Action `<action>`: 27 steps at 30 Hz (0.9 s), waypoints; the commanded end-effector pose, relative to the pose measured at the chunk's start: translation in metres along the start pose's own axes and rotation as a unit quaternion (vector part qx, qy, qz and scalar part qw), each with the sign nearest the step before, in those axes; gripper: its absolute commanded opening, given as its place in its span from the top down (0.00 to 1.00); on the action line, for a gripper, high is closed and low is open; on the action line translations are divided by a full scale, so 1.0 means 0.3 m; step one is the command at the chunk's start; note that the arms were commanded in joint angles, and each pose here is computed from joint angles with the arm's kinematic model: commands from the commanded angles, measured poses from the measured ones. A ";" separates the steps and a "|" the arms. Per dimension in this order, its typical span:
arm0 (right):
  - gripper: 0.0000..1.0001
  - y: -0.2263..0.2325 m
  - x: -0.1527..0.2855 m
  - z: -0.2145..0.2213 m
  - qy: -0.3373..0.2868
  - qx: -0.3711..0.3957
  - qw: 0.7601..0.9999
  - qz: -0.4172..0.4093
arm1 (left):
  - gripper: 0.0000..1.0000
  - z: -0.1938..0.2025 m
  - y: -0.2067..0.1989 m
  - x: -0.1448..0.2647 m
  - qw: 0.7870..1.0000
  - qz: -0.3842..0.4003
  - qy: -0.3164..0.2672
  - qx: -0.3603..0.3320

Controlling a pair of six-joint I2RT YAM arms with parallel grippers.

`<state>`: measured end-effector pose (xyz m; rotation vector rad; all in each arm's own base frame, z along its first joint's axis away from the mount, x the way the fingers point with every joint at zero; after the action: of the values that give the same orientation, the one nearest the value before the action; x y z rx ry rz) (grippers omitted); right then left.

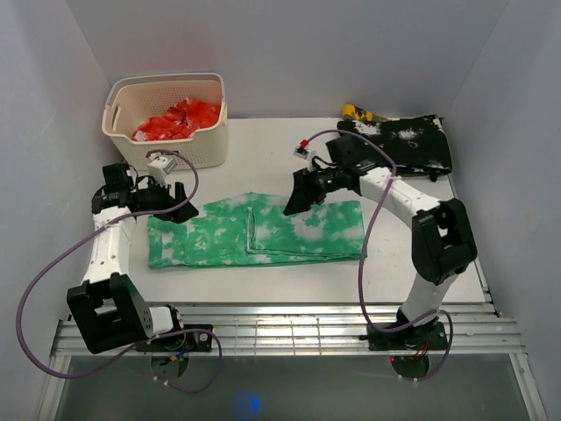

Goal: Fold and stack the trousers
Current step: Fold the trousers

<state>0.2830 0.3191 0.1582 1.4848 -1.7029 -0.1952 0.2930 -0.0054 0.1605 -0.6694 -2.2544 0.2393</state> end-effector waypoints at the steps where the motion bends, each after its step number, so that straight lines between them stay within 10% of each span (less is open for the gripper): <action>1: 0.21 -0.055 0.158 0.108 0.007 -0.017 1.000 -0.005 | 0.19 -0.071 -0.215 0.012 0.993 0.116 -0.032 -0.022; 15: 0.44 -0.277 0.294 0.477 0.025 -0.181 0.982 -0.037 | 0.32 0.064 -0.652 -0.319 0.935 0.339 0.083 0.061; 27: 0.48 -0.459 0.445 0.567 0.032 -0.220 0.970 0.099 | 0.47 0.283 -0.468 -0.651 0.944 0.196 0.190 0.184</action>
<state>0.2699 0.1216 0.0443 1.0894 -1.5401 -0.5430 0.2746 -0.2282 0.0430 -0.9383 -1.5706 0.6913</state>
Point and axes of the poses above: each gripper's point midway between its finger pads, its own x axis back along the fingers, its own y axis along the line the jaws close on, z = x × y, the point moved 2 cm from there along x, back along the fingers, and after that the axes turned 5 degrees about x, right-handed, at the moved point
